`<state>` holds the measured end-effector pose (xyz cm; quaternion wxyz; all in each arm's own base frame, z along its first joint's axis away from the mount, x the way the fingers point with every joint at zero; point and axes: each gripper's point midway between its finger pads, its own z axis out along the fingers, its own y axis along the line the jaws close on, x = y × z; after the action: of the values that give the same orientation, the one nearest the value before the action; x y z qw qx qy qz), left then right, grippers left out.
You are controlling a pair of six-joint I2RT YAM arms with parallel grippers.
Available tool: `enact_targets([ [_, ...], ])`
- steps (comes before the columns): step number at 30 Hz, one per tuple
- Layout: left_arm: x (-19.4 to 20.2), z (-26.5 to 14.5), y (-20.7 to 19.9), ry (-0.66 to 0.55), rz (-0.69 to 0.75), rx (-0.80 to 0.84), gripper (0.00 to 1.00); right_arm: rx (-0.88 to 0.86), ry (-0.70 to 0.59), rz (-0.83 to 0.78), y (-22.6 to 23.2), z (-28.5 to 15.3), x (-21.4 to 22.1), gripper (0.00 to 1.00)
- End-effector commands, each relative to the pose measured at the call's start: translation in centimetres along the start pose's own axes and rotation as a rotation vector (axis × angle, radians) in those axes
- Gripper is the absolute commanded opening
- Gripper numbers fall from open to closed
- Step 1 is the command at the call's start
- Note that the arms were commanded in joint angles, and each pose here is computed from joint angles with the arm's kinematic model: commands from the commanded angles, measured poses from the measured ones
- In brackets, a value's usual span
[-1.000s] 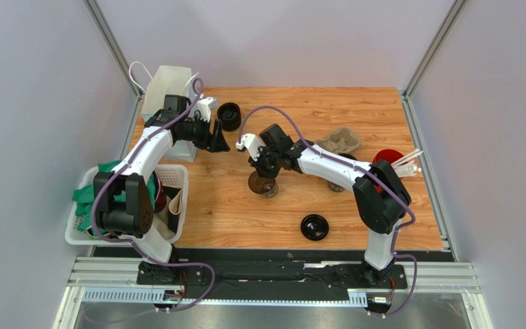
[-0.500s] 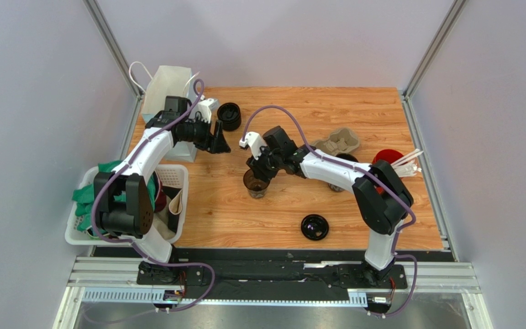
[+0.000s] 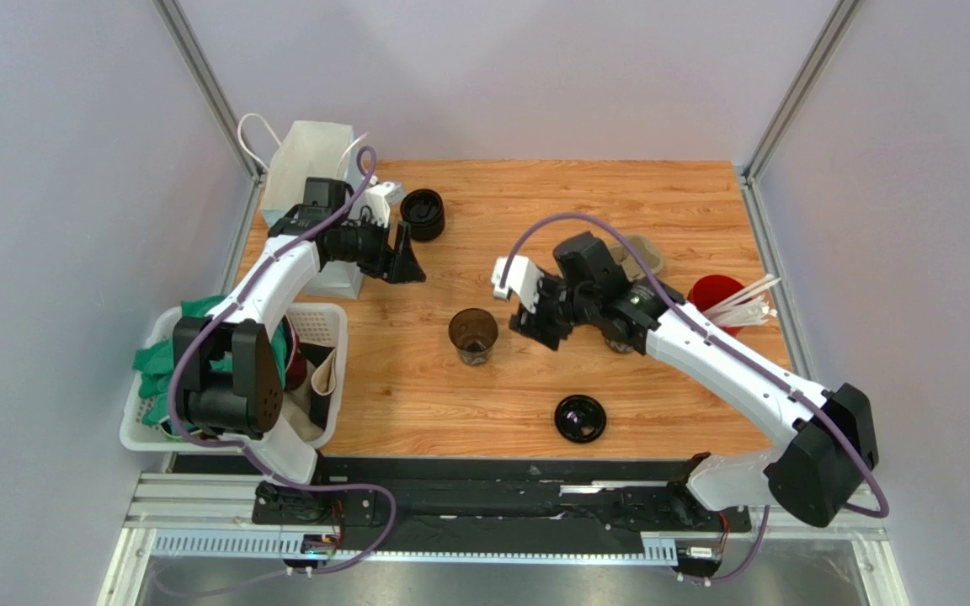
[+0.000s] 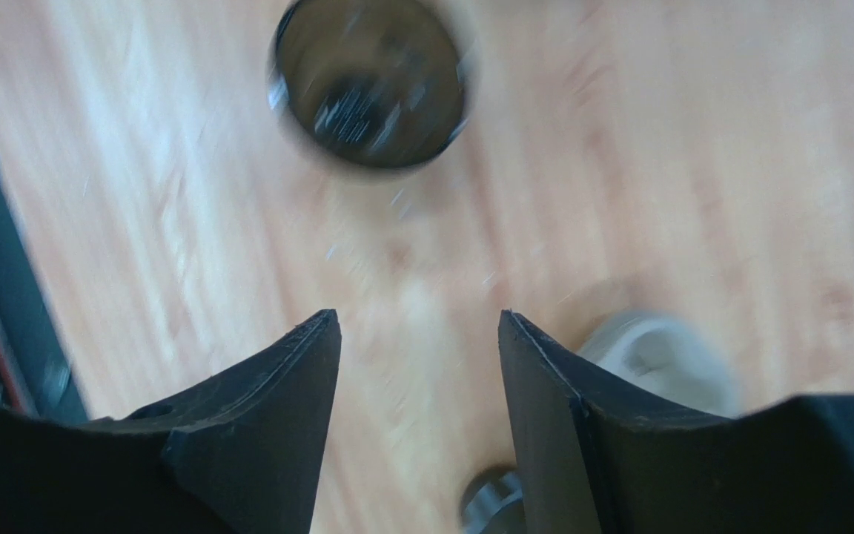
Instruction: Pack the takeout coffee
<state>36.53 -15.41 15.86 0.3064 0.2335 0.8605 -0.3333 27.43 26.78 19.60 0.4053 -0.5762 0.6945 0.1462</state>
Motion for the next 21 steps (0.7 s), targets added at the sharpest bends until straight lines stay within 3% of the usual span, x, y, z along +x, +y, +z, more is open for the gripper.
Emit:
enact_targets([
  [1,-1.3,-0.8,-0.7,-0.045,0.032,0.013,0.73,-0.268,0.277,-0.066,7.5,-0.9,10.5,0.58],
  [21,-1.1,-1.2,-0.5,-0.045,0.057,-0.018,0.73,-0.495,0.459,-0.165,15.9,-2.8,17.5,0.58],
])
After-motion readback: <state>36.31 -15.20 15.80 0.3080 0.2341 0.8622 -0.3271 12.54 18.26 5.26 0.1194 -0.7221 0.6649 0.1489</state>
